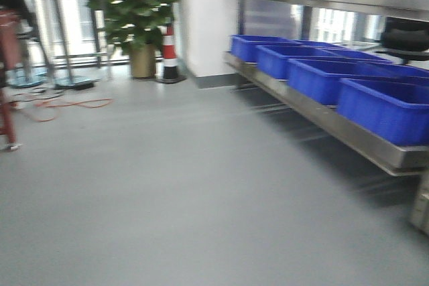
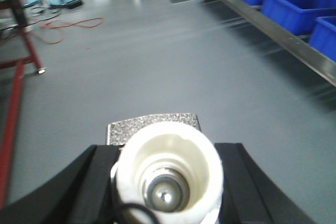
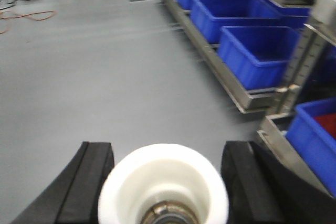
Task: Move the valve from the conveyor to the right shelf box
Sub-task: 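Drive away from the conveyor toward the shelf rack holding both valves, then move both held valves over an open blue bin on the shelf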
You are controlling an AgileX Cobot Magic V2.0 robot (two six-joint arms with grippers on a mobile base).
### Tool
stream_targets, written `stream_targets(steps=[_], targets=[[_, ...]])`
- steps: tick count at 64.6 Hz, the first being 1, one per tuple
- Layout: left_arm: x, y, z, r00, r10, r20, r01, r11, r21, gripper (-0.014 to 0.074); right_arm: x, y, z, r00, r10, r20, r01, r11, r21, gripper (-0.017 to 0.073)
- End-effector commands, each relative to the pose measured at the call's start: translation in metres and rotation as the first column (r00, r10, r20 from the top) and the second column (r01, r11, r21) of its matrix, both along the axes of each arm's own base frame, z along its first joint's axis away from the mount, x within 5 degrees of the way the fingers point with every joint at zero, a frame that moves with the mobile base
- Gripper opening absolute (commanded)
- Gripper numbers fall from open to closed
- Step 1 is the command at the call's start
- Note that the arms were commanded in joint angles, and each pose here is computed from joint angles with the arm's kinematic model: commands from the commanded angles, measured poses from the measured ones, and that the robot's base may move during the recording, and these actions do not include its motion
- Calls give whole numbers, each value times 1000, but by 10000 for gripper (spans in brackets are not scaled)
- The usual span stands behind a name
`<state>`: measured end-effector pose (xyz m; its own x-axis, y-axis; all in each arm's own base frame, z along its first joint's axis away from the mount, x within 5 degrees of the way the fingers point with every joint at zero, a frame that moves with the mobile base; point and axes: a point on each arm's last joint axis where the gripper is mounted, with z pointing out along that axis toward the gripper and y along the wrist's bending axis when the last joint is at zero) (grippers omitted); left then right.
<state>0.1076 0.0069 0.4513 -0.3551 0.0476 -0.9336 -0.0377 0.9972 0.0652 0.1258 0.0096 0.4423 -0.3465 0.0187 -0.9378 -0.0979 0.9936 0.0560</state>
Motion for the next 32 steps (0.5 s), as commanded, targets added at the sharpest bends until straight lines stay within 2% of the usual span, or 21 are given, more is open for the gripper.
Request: stream_targets(steps=[1,32], targets=[[-2,-1,9,997,-9,77,10,1000,-6,-111,-3,-1,13,995,-14,101,14,1000,-2,-153],[-2,-1,9,997,-9,77,10,1000,-6,-111,-3,-1,13,995,-14,101,14,1000,-2,-153]])
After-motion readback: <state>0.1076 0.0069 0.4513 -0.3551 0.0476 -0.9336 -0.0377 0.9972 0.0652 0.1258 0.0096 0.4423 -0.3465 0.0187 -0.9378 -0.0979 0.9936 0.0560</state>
